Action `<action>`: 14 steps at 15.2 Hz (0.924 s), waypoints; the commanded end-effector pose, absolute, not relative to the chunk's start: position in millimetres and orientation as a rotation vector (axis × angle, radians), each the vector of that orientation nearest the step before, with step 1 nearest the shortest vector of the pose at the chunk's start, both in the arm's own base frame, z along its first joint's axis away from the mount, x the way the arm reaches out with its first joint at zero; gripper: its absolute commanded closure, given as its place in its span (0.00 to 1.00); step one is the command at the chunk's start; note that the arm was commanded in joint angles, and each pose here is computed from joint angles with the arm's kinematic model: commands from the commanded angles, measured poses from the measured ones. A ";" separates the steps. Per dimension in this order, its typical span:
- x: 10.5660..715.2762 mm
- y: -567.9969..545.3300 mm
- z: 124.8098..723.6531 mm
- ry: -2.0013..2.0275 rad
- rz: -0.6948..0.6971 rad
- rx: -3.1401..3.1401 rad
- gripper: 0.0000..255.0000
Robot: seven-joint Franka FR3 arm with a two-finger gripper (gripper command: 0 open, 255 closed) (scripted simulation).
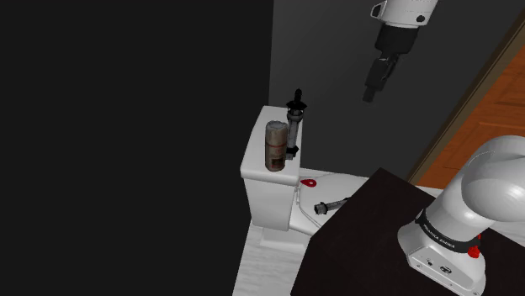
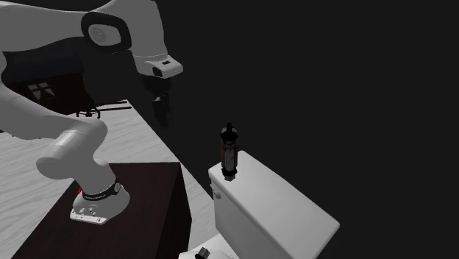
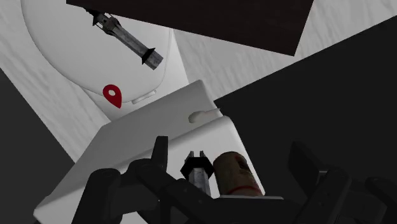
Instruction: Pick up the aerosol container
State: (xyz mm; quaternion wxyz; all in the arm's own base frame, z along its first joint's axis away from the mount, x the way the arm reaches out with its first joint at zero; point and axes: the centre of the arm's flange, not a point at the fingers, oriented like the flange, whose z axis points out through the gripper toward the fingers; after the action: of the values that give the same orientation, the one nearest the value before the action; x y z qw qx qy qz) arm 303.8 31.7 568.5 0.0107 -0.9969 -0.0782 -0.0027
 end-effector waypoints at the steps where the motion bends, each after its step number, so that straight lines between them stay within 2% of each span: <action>1: 303.8 31.7 568.5 -0.244 -0.008 -3.111 0.00; 14: 420.5 144.8 487.8 0.331 0.063 -3.168 0.00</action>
State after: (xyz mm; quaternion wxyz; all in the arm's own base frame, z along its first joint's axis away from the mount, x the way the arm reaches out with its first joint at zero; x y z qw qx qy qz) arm 410.8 138.3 493.8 -0.0201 -0.9958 0.0877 0.0181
